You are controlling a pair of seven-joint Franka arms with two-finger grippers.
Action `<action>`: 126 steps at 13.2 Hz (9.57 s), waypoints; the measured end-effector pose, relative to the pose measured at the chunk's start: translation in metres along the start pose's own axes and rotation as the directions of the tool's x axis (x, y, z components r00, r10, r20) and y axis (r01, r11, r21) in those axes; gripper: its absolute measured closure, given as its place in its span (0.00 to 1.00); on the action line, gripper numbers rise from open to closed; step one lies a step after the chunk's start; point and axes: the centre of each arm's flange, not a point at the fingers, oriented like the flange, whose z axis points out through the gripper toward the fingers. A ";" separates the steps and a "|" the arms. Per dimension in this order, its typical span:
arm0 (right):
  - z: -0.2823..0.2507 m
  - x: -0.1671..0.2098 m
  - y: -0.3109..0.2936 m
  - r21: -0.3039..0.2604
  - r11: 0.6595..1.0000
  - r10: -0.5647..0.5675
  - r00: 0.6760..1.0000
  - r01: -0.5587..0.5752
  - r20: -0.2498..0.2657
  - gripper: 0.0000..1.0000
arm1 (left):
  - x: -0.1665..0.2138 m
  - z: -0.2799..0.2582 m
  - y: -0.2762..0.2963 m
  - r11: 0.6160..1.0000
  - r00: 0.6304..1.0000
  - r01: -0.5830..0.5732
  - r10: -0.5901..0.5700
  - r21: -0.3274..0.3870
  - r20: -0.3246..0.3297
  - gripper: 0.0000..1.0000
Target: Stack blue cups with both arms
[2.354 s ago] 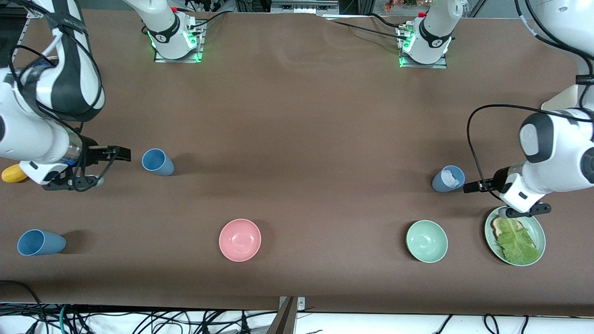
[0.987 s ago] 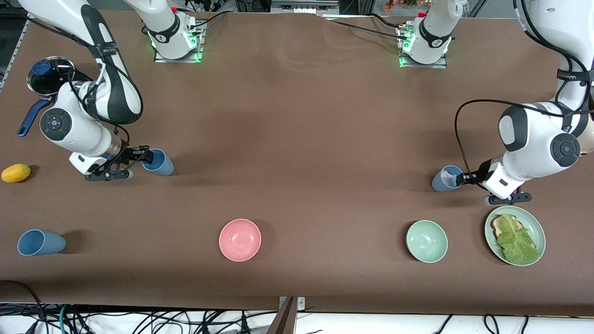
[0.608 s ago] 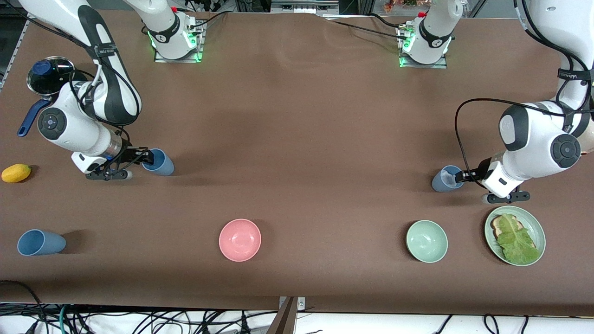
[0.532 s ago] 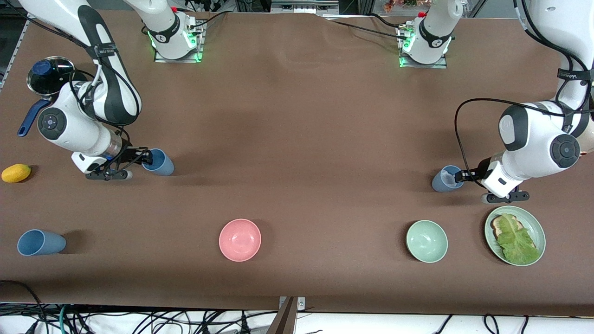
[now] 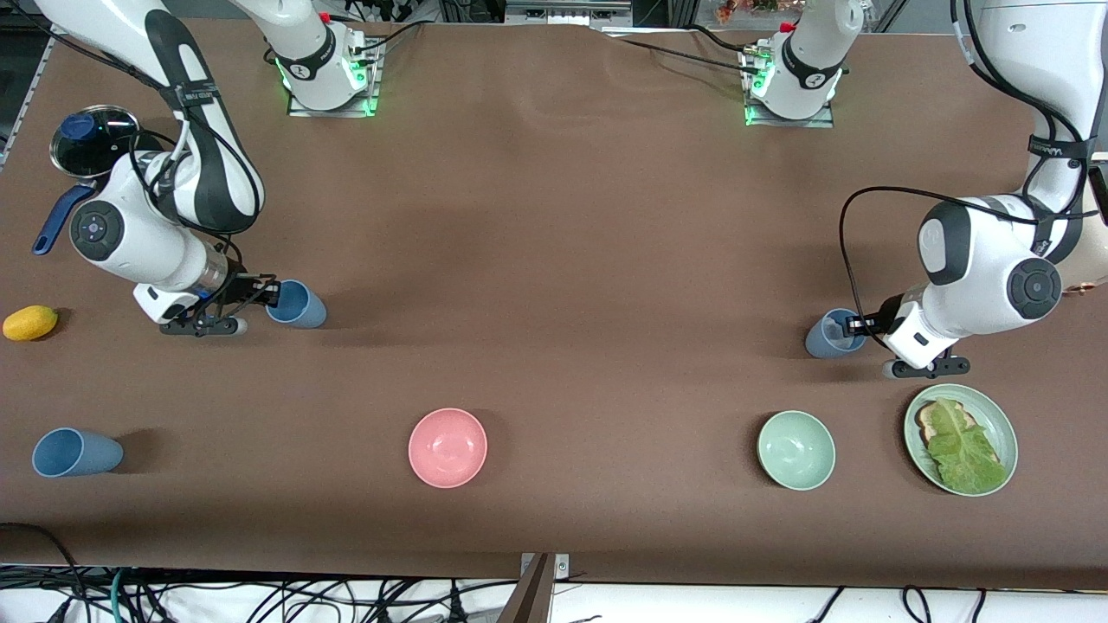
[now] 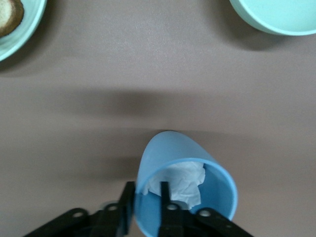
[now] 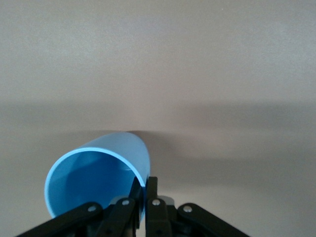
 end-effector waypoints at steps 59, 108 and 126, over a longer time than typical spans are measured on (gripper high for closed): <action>-0.095 -0.039 -0.542 0.099 0.792 0.609 0.791 -0.602 -0.062 0.95 | -0.067 -0.284 0.031 0.997 0.983 -0.001 0.014 0.072 -0.182 0.00; -0.294 0.031 -0.112 -0.096 0.954 0.288 0.958 -0.286 0.009 0.00 | -0.068 -0.270 0.046 0.997 0.989 -0.027 0.038 0.076 -0.146 0.00; -0.328 -0.017 -0.055 -0.087 0.992 0.092 0.995 -0.088 0.047 0.00 | -0.067 -0.268 0.048 0.997 0.989 -0.030 0.040 0.076 -0.142 0.00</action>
